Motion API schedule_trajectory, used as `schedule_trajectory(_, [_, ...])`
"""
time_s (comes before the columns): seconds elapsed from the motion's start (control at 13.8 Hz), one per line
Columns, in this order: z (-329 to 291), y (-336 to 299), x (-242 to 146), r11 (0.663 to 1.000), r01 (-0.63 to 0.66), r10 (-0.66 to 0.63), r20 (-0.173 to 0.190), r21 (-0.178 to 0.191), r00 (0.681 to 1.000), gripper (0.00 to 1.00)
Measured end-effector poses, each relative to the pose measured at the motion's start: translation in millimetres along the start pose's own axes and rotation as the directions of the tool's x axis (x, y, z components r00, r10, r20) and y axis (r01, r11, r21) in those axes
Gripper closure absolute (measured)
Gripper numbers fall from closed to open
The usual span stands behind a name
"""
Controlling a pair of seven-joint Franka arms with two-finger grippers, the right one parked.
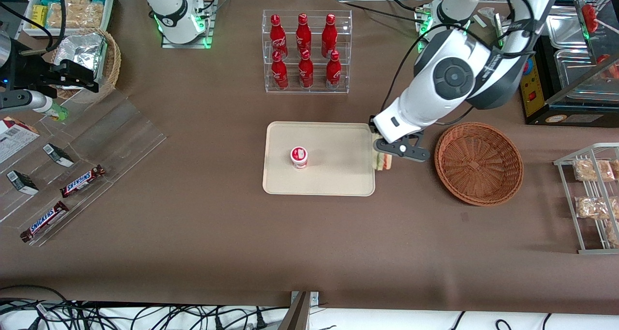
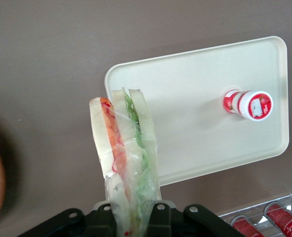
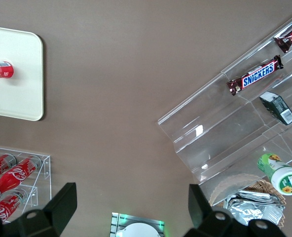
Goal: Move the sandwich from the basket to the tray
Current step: 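Lower the sandwich onto the tray beside the red cup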
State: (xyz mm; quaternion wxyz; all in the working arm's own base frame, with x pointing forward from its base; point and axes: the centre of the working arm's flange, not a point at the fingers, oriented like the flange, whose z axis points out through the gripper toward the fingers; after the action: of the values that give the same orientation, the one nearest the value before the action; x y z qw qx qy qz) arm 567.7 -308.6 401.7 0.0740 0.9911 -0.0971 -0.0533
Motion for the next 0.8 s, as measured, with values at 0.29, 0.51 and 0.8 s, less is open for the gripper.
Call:
schedule_trajectory(0.29, [49, 28, 4, 1.0, 0.018, -0.018, 0.022, -0.015, 1.0, 0.84])
schedule_trajectory(0.51, [94, 37, 9, 0.999, 0.036, -0.037, 0.019, 0.03, 0.999, 0.84])
schedule_trajectory(0.8, [140, 46, 10, 0.999, 0.017, -0.019, 0.037, 0.047, 0.999, 0.84])
